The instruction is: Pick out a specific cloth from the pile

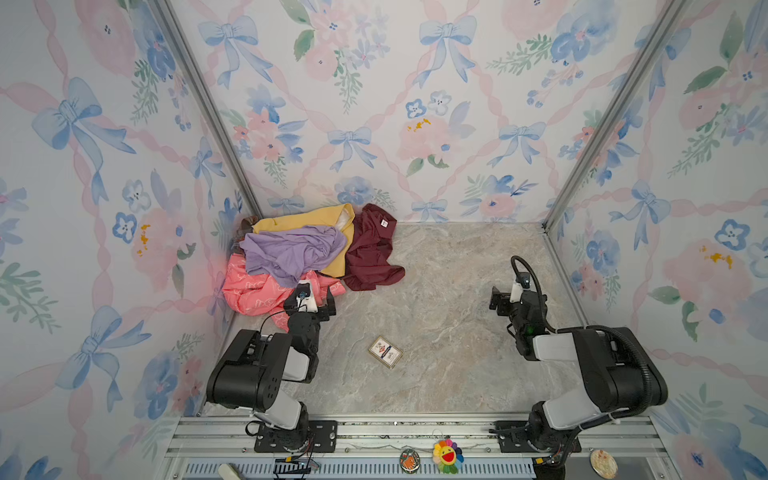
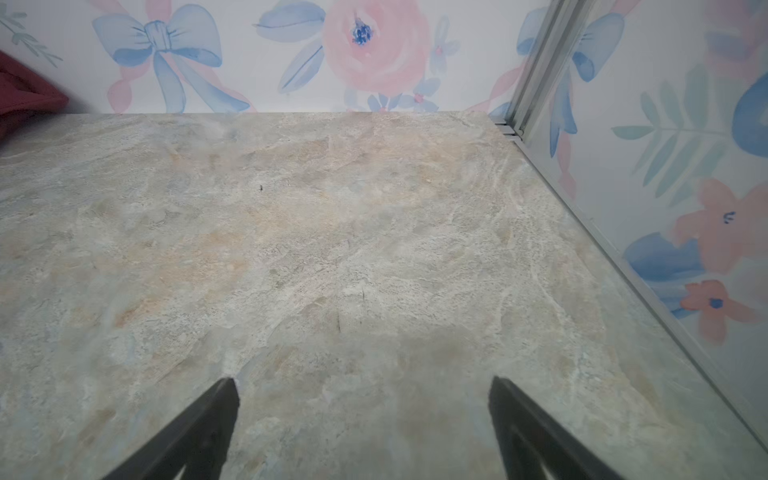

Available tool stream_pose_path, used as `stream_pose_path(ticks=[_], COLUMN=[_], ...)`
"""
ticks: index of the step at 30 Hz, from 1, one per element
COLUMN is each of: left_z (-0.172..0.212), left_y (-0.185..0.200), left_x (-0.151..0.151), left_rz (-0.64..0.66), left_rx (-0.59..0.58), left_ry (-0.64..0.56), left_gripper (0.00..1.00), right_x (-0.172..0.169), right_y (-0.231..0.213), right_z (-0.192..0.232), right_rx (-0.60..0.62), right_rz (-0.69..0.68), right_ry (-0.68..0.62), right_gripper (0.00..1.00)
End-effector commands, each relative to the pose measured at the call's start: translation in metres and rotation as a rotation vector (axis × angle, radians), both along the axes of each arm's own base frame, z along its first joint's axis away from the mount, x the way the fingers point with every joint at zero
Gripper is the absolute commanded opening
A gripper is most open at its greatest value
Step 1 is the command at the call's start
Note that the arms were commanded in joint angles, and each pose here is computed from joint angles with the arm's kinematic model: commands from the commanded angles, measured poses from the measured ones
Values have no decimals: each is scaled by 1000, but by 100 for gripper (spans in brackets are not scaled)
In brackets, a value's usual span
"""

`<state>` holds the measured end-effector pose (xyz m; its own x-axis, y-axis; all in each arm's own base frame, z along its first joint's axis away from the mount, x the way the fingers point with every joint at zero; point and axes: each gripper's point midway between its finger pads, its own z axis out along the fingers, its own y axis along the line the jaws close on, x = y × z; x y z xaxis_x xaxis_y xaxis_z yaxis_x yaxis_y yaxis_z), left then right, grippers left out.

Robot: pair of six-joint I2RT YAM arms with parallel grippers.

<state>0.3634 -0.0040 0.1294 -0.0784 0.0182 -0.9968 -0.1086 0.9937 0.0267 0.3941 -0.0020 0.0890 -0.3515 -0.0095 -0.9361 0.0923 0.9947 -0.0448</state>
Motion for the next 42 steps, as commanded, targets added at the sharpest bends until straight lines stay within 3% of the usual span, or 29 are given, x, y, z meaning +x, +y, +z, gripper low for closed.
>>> stream_pose_path(ticks=[1,42], left_z=[0,1], left_y=[-1,14], left_x=[3,-1], left_rz=[4,65], left_rx=[13,-37], left_ry=[6,-11], left_gripper=[98,98], right_x=[4,4], right_y=[-3,-3], right_z=[8,8], right_rx=[-7,-7], right_rz=[-10,-9], right_ry=[-27,-25], right_gripper=[97,97])
